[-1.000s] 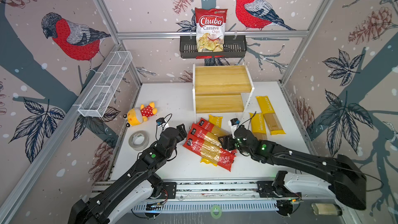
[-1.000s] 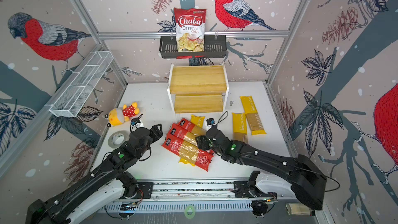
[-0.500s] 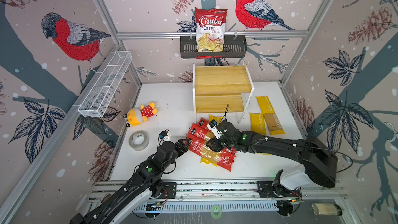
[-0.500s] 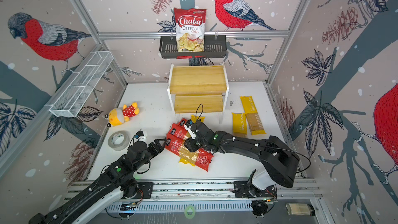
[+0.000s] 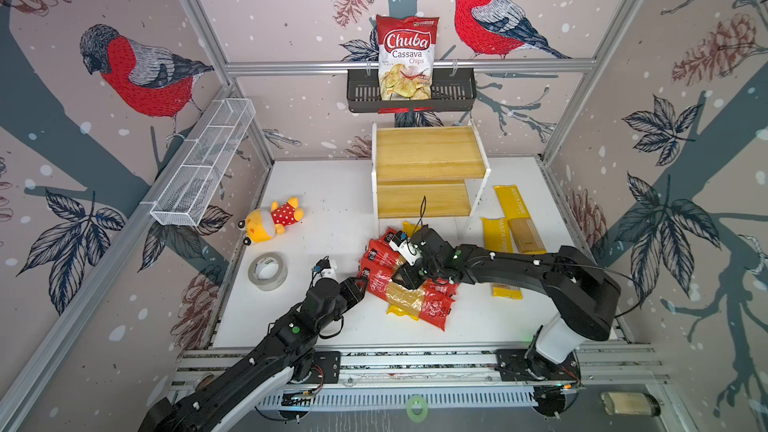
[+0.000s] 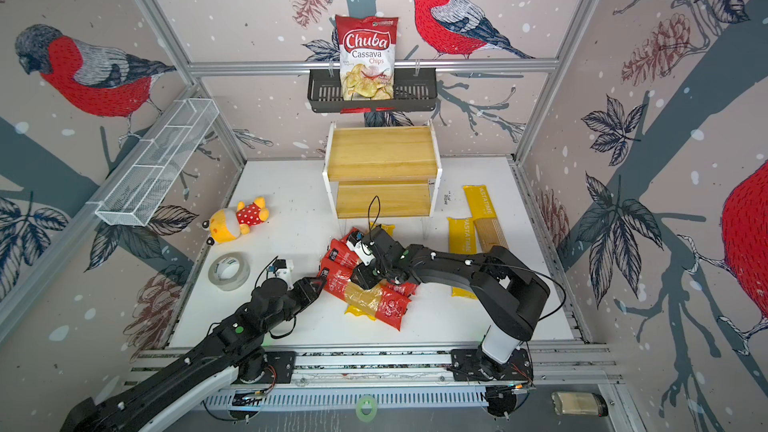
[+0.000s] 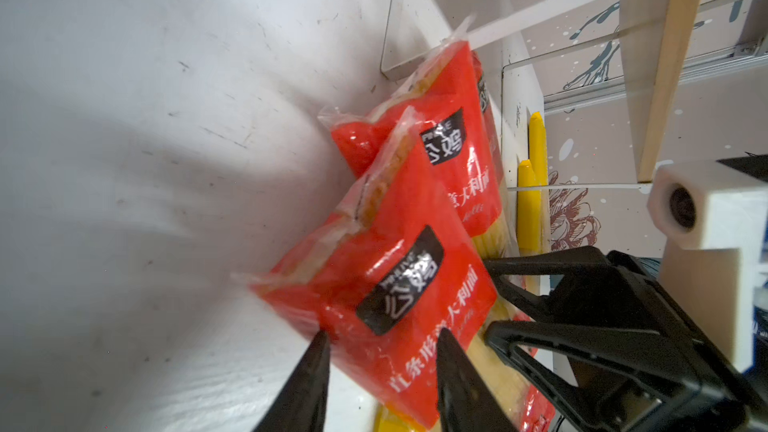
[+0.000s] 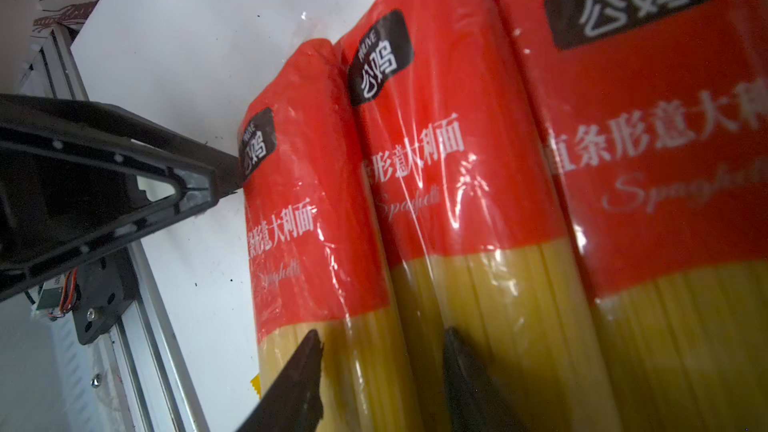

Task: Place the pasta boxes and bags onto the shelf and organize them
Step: 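Lower both grippers onto the top red spaghetti bag from either end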

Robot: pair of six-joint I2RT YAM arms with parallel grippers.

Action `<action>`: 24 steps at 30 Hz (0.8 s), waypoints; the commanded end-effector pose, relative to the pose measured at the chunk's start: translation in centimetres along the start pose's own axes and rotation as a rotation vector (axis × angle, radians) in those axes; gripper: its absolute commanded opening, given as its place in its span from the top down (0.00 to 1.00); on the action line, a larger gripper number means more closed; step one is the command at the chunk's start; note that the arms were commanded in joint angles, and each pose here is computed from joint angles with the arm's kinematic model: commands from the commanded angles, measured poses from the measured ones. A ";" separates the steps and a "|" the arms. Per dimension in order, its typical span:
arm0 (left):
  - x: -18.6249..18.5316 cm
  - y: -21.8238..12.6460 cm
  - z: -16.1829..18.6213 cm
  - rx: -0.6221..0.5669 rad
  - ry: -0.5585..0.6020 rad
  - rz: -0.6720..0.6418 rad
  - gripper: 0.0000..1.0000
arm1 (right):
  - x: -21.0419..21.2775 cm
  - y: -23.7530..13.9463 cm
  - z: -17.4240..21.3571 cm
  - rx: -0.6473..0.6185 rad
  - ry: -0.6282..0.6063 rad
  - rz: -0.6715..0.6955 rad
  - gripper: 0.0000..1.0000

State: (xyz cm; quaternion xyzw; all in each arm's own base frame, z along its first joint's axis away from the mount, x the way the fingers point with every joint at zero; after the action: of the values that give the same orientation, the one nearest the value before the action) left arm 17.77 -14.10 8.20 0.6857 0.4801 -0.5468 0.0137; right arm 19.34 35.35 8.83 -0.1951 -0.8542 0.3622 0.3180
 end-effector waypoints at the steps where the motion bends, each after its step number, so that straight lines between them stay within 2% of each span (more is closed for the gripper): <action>1: -1.8 0.2 -0.5 -0.019 0.005 0.090 0.62 | -0.3 0.7 2.2 0.097 -0.002 -0.018 0.54; 7: -2.2 0.8 -0.3 -0.002 0.013 0.112 0.68 | -0.4 1.4 1.8 0.087 0.005 -0.026 0.60; 12: -2.5 0.7 -0.5 -0.006 0.022 0.119 0.69 | -0.2 0.9 1.9 0.094 0.006 -0.026 0.65; 19: -1.4 0.7 0.3 0.006 -0.001 0.106 0.74 | 1.1 -1.1 2.3 0.093 0.031 -0.058 0.61; 24: -0.6 0.6 1.2 0.044 -0.005 0.075 0.77 | 2.0 0.0 3.8 0.142 0.023 -0.065 0.57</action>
State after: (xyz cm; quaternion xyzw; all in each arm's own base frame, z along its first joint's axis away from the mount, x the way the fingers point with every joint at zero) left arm 17.76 -15.52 8.48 0.7094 0.4421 -0.5481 0.0286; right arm 16.74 34.91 8.94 -0.1597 -0.8476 0.3818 0.3322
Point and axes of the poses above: each gripper's point midway between its finger pads, its own y axis out along the fingers, its own x axis along the line the jaws close on, z = x × y, the point moved 3 cm from there along -y, back along the fingers, and after that the axes turned 4 degrees about y, right-handed, at the moved point
